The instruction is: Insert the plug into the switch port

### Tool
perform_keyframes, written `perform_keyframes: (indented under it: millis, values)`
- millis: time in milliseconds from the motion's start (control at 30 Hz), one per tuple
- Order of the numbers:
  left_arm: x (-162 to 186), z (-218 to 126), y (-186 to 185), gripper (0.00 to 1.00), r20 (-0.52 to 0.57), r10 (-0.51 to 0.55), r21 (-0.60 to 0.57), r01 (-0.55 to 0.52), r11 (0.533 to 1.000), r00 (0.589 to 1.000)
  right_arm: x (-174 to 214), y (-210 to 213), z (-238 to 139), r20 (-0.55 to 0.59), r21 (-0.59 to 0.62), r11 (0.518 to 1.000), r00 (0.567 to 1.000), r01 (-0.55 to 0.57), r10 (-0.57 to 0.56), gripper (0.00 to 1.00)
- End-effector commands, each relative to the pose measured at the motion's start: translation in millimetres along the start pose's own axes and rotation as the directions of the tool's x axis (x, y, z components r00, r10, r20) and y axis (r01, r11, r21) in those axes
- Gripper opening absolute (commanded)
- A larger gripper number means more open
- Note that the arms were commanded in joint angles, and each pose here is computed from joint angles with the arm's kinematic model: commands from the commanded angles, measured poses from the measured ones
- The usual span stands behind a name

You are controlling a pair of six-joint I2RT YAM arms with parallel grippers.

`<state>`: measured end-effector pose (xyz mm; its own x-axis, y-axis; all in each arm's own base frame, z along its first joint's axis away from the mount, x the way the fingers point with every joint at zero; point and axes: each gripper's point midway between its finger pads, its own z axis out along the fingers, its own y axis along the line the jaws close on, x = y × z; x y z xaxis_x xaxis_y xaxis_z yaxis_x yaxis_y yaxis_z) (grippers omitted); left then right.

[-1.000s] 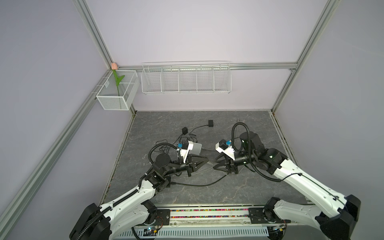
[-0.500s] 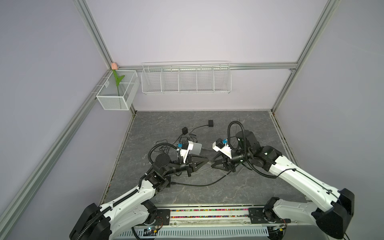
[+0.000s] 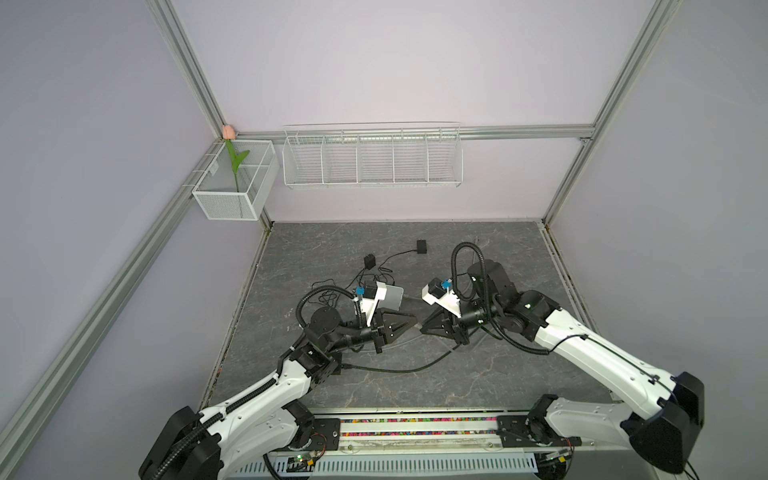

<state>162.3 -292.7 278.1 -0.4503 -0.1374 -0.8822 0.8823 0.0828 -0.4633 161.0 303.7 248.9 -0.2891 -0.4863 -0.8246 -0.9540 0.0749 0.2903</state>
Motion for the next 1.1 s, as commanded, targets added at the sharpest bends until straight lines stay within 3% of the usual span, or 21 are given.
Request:
perform_keyframes:
  millis: [0, 100, 267, 367, 433, 633, 867, 1067]
  values:
    - [-2.6, 0.1, -4.0, 0.0, 0.004, 0.01, 0.011, -0.01, 1.0, 1.0, -10.2, 6.1, -2.4, 0.021, -0.016, 0.999, 0.999, 0.04, -0.039, 0.07]
    - [-4.6, -1.0, -3.9, 0.01, 0.01, 0.013, 0.0, -0.013, 1.0, 1.0, -11.0, 6.7, -3.4, 0.023, -0.009, 0.999, 0.999, 0.043, -0.043, 0.07]
    - [-6.1, -2.2, -1.8, 0.12, 0.012, 0.01, -0.023, -0.01, 1.0, 1.0, -15.3, 8.4, -5.9, 0.044, 0.0, 0.998, 0.998, 0.055, -0.055, 0.07]
    - [-6.3, -2.8, 2.7, 0.49, 0.009, 0.003, -0.054, -0.003, 0.999, 1.0, -16.0, 8.6, -6.4, 0.047, 0.011, 0.998, 0.997, 0.06, -0.061, 0.06]
    - [-8.4, -5.5, 7.0, 0.6, 0.011, 0.007, -0.097, -0.006, 0.995, 1.0, -13.4, 5.7, -6.2, 0.034, 0.039, 0.997, 0.997, 0.061, -0.062, 0.07]
    - [-14.6, -23.8, 31.4, 0.61, 0.034, 0.012, -0.307, -0.001, 0.952, 0.999, 1.3, -8.4, -2.8, -0.031, 0.131, 0.99, 0.998, 0.053, -0.049, 0.07]
    - [-10.4, -35.7, 49.4, 0.55, 0.032, -0.029, -0.426, 0.04, 0.904, 0.999, 10.0, -32.7, -1.2, -0.081, 0.279, 0.957, 0.995, 0.079, -0.058, 0.07]
    - [1.5, -53.0, 84.3, 0.49, 0.026, -0.081, -0.593, 0.08, 0.801, 0.996, 16.8, -45.7, -0.1, -0.123, 0.345, 0.934, 0.991, 0.092, -0.053, 0.07]
